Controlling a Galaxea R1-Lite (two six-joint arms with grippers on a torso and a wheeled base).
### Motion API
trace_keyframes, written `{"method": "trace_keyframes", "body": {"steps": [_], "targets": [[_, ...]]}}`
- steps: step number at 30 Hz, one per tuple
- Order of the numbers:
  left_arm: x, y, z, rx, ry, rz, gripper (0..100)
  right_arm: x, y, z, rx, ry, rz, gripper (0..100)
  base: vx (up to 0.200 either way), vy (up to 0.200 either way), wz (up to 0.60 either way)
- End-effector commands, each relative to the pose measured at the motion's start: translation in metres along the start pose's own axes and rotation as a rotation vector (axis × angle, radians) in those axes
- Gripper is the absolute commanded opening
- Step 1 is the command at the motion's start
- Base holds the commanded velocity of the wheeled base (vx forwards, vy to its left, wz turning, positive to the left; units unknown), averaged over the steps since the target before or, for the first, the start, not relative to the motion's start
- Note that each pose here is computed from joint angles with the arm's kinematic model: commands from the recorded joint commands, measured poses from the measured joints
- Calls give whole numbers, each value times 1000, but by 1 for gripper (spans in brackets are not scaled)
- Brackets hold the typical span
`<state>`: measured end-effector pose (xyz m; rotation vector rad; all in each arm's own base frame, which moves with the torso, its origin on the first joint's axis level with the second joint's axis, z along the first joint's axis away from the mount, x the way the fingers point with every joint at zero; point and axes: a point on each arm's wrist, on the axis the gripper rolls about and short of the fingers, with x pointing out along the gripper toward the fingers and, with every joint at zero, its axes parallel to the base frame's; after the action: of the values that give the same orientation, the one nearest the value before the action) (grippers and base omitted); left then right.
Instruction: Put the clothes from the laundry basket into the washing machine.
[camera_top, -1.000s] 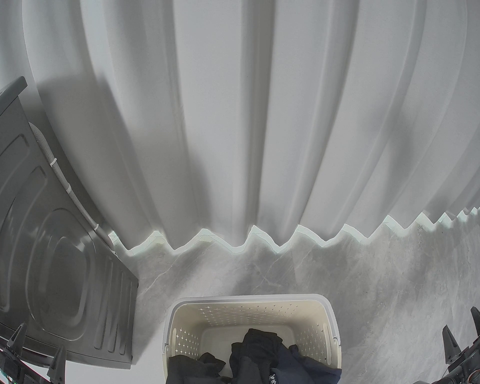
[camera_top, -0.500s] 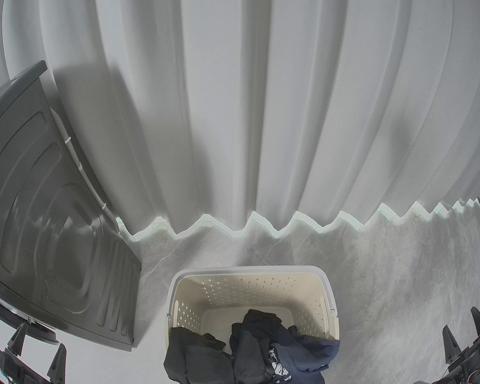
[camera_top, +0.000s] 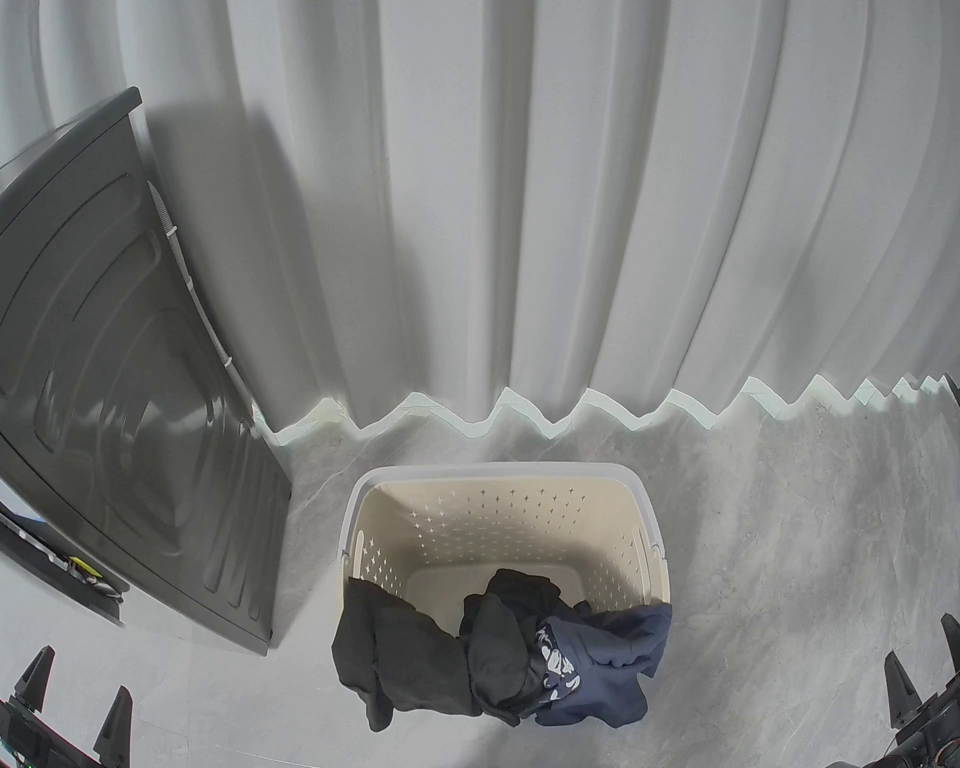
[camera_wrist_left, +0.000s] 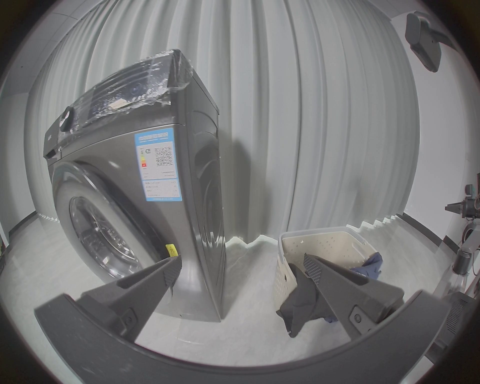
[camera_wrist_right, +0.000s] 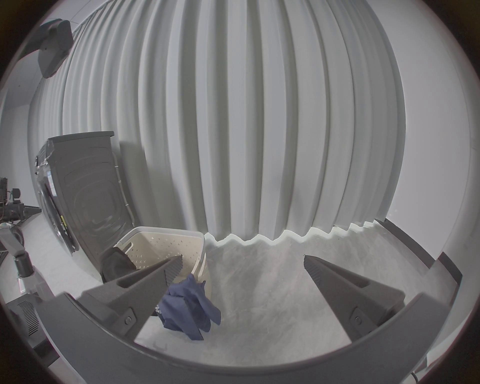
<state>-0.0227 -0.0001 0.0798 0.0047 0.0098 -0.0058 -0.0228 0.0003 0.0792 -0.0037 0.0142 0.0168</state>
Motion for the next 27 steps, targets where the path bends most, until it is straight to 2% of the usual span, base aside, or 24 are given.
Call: {"method": "trace_keyframes", "body": {"steps": [1, 13, 25, 27], "targets": [[0, 0, -5, 0, -2, 0, 100, 0, 0, -3, -1, -4, 0, 100, -200, 0, 0], [0, 0, -5, 0, -2, 0, 100, 0, 0, -3, -1, -4, 0, 100, -200, 0, 0], [0, 0, -5, 0, -2, -2, 100, 0, 0, -3, -1, -4, 0, 100, 0, 0, 0], [0, 0, -5, 1, -2, -2, 100, 0, 0, -3, -1, -4, 0, 100, 0, 200, 0]]}}
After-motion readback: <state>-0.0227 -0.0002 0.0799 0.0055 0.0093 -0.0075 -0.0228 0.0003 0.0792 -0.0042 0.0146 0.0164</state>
